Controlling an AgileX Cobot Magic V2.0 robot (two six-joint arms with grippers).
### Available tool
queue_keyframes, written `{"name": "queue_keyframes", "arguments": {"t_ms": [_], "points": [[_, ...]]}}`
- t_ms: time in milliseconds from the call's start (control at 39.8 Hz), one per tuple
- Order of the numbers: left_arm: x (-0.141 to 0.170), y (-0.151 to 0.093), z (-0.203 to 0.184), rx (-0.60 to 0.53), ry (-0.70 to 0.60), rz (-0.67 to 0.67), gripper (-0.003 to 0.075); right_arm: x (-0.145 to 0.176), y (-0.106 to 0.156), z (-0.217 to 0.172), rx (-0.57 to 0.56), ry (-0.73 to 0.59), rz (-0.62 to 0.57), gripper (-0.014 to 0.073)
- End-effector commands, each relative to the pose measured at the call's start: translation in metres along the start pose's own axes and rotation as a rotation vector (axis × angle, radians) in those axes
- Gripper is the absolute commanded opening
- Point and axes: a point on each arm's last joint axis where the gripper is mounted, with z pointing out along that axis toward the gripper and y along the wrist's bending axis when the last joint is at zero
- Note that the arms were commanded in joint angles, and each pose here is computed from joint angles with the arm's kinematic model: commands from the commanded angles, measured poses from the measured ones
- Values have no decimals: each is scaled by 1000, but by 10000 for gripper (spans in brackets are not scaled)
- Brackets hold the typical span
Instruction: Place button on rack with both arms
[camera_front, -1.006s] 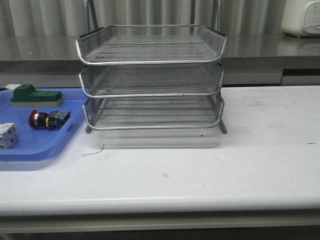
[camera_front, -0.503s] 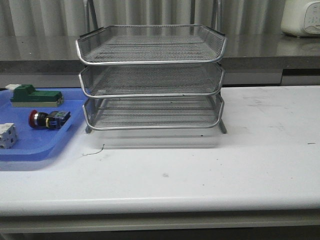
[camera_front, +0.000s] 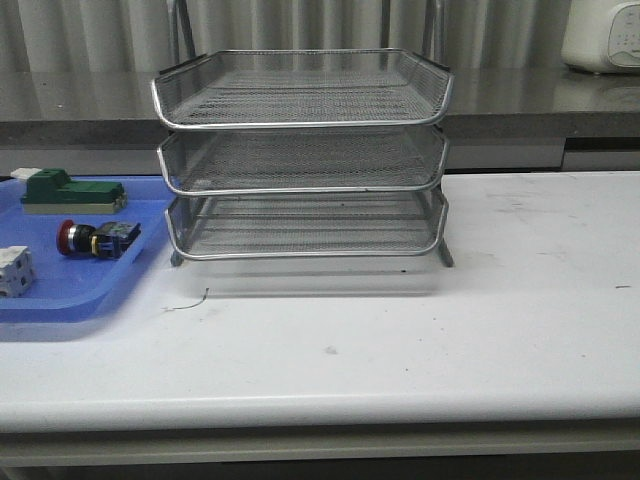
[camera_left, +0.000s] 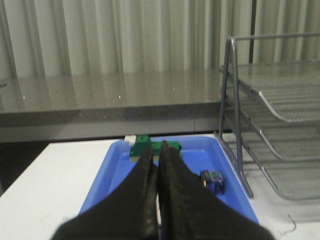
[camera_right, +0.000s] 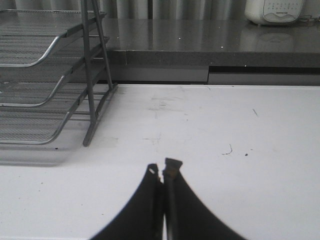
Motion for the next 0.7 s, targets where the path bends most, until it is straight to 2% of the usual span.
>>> {"name": "queue_keyframes", "arguments": {"t_ms": [0, 176, 327, 528, 679], "points": [[-35, 2, -5, -9, -193, -6, -19, -39, 1, -10, 1, -181, -9, -59], [-74, 3, -3, -12, -205, 56, -19, -77, 3, -24, -9, -209, -11, -59], [-96, 5, 16, -11, -76, 55, -19, -102, 5, -21, -18, -108, -8, -59], [-102, 6, 51, -2, 85, 55, -19, -123, 7, 7, -30, 54, 29, -59], [-95, 5, 63, 3, 142, 55, -19, -125, 8, 25, -33, 95, 65, -59]]}}
